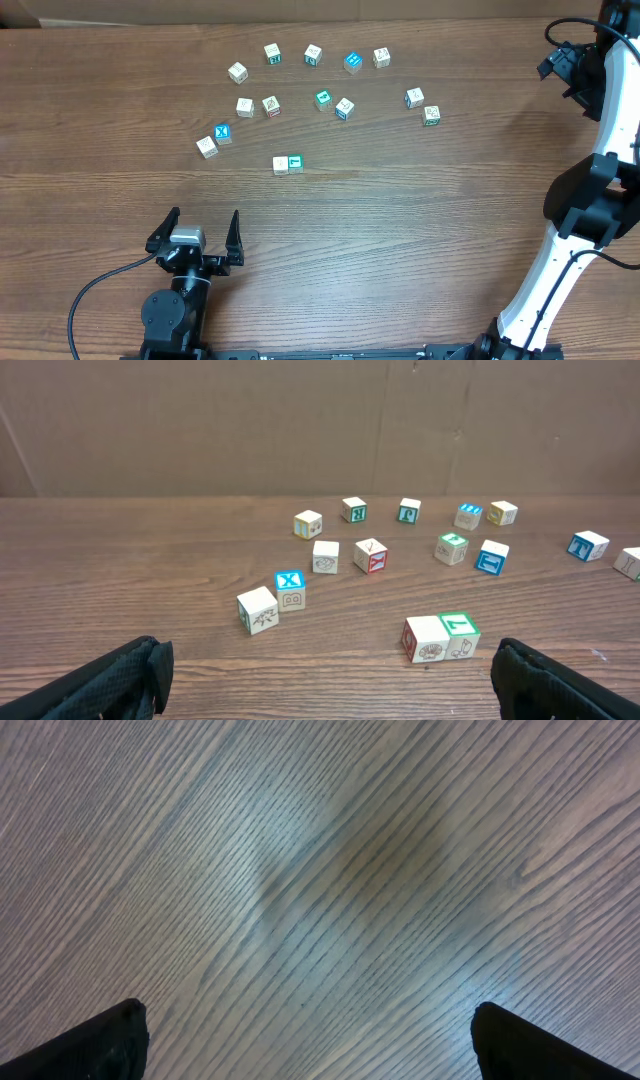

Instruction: Form a horizontal line

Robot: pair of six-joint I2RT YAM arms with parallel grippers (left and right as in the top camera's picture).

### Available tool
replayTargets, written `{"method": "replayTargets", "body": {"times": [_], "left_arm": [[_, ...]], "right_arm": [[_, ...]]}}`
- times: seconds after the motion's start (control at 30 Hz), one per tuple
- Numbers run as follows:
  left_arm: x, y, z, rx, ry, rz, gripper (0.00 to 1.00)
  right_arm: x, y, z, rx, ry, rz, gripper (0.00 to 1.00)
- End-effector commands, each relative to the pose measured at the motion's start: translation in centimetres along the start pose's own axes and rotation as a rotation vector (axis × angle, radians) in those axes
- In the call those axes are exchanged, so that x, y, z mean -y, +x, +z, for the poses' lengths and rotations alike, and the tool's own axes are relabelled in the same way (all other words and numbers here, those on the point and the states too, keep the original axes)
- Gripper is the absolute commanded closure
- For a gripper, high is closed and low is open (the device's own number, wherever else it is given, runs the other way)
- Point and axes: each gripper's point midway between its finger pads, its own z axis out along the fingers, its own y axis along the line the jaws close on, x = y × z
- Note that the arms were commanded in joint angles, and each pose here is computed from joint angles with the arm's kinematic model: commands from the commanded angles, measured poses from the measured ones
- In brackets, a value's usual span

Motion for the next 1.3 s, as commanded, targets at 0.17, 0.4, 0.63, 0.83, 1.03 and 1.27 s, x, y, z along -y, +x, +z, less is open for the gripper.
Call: {"method": "replayTargets", "body": {"times": [0.17,0.4,0.63,0.83,1.03,1.27], "left_arm": [[-0.1,-0.5,0.0,0.024,-0.009,0.018,0.00],[0.7,-3.2,-0.5,0.099,0.039,-0.148,0.00],[0.5,-7.8,-2.6,0.037,0.011,-0.146,0.00],[0.5,-12.9,-2.2,-0.117,-0.024,-0.134,0.00],[1.0,-17.2,1.6,-0.375,-0.038,-0.115,0.00],[1.8,-21.0,9.8,-0.729,-0.037,-0.065,0.00]], "right_arm": [[0.1,-0.2,-0.7,0.011,-0.007,0.001,0.00],[0.1,-0.2,-0.7,0.011,-0.008,0.000,0.00],[0.1,-0.1,-0.7,0.011,-0.007,0.000,0.00],[0.1,-0.1,-0.7,0.011,-0.007,0.000,0.00],[0.1,-0.1,-0.7,0.011,-0.007,0.001,0.00],[0.1,-0.2,-0.7,0.011,-0.008,0.000,0.00]]}}
